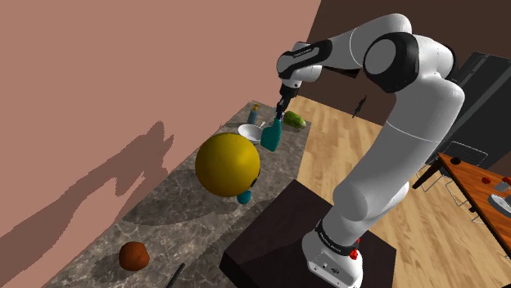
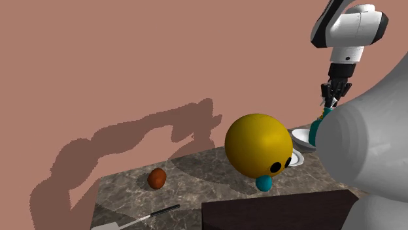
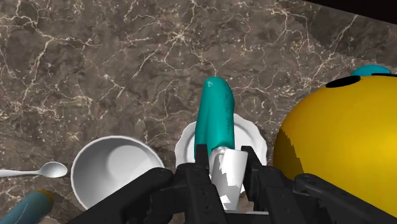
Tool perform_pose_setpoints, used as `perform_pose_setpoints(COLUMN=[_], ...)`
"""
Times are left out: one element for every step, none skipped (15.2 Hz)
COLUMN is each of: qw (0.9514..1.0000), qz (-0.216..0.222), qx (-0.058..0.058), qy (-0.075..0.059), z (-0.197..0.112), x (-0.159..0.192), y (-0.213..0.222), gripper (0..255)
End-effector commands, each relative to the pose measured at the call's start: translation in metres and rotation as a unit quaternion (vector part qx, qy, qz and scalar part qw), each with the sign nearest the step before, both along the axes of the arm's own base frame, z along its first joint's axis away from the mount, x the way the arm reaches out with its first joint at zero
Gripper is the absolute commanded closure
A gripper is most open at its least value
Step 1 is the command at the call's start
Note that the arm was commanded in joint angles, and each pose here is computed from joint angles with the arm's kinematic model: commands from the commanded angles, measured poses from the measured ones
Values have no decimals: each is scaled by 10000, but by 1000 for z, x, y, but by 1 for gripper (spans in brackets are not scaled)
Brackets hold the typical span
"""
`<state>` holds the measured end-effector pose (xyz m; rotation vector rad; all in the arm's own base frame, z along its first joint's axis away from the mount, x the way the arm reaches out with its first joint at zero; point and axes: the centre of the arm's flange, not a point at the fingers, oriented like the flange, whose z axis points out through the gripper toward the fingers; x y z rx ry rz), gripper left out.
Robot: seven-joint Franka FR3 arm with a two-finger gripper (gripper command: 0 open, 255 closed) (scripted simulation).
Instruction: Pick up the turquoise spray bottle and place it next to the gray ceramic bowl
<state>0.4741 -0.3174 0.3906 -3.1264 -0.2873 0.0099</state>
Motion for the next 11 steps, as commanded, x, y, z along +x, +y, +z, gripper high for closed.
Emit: perform_pose_setpoints(qw=[10000,10000,10000,10000,10000,10000,10000,10000,10000,10000,10000], qz=[0,0,0,0,0,0,0,0,0,0,0], qx=[-2,-2,-2,-2,-2,-2,-2,-2,-2,-2,-2], qy=[-3,-3,-3,-3,-3,-3,-3,-3,-3,-3,-3], z=[-11,-16,-21,-27,-32,-37,-43,-48,-53,-58,-64], x=[-1,-1,-1,-1,-1,-1,-1,-1,-1,-1,-1], y=[0,0,0,0,0,0,0,0,0,0,0], gripper=[255,255,255,255,255,255,255,255,255,255,255])
